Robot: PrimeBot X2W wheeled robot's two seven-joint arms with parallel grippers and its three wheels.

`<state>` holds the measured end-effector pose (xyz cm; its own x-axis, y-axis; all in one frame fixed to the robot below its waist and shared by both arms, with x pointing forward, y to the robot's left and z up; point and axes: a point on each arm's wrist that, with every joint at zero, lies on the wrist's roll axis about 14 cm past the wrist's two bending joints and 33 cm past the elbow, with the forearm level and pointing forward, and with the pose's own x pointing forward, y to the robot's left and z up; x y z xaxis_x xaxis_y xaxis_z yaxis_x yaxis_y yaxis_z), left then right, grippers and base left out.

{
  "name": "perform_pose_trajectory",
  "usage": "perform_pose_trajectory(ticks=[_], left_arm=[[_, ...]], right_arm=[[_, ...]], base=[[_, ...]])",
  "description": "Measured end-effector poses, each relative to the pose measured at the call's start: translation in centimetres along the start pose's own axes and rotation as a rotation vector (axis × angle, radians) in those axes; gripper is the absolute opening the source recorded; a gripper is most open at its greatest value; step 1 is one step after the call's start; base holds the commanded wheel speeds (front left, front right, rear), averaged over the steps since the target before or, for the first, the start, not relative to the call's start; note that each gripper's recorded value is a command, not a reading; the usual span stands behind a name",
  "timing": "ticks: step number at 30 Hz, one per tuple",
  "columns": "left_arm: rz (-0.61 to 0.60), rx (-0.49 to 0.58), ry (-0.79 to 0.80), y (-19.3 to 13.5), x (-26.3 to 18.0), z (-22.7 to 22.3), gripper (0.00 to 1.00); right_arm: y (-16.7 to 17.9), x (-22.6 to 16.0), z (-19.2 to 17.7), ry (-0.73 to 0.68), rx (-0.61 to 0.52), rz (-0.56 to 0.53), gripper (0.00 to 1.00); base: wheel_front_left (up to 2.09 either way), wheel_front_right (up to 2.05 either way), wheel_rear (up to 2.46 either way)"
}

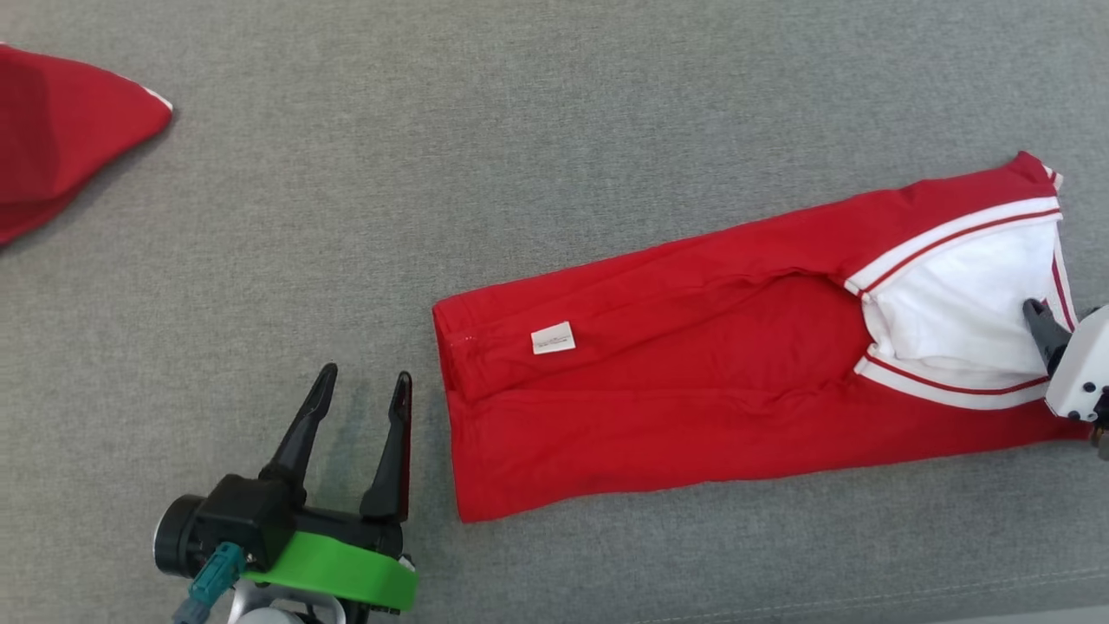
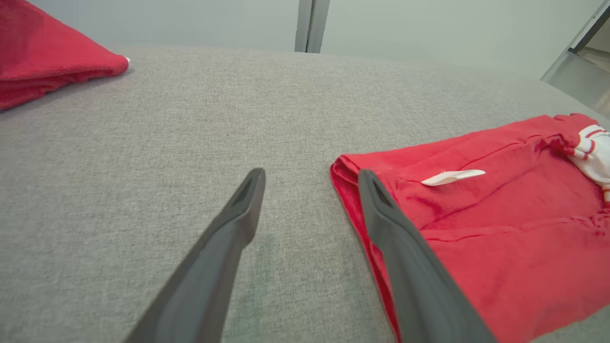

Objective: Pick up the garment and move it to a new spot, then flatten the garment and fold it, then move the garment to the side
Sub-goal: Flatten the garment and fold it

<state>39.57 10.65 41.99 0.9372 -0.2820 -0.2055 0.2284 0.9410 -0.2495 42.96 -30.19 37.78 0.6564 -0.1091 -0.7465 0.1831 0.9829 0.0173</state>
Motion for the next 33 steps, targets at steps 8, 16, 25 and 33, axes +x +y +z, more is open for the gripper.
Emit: perform_pose_trajectory(ticks=[8, 16, 25, 33], left_arm=[[0.092, -0.021, -0.038, 1.6, -1.4, 0.4, 1.0], [0.13, -0.043, -0.091, 2.1, -2.1, 1.4, 1.0], [0.165, -0.041, -0.09, 2.6, -3.7, 0.8, 1.0], [0.179, -0.071, -0.122, 2.1, -5.0, 1.3, 1.0]], right_arm=[[3.8, 1.1, -2.3, 0.145, 0.093, 0.14, 0.0], [1.3, -0.4, 1.5, -0.031, 0.138, 0.12, 0.0], [-6.1, -5.3, 8.6, -0.243, 0.106, -0.032, 0.0], [1.5, -9.0, 10.3, -0.242, -0.116, 0.228, 0.0]], base=[[0.0, 0.0, 0.0], [0.0, 0.0, 0.0], [0.0, 0.0, 0.0], [0.0, 0.0, 0.0]])
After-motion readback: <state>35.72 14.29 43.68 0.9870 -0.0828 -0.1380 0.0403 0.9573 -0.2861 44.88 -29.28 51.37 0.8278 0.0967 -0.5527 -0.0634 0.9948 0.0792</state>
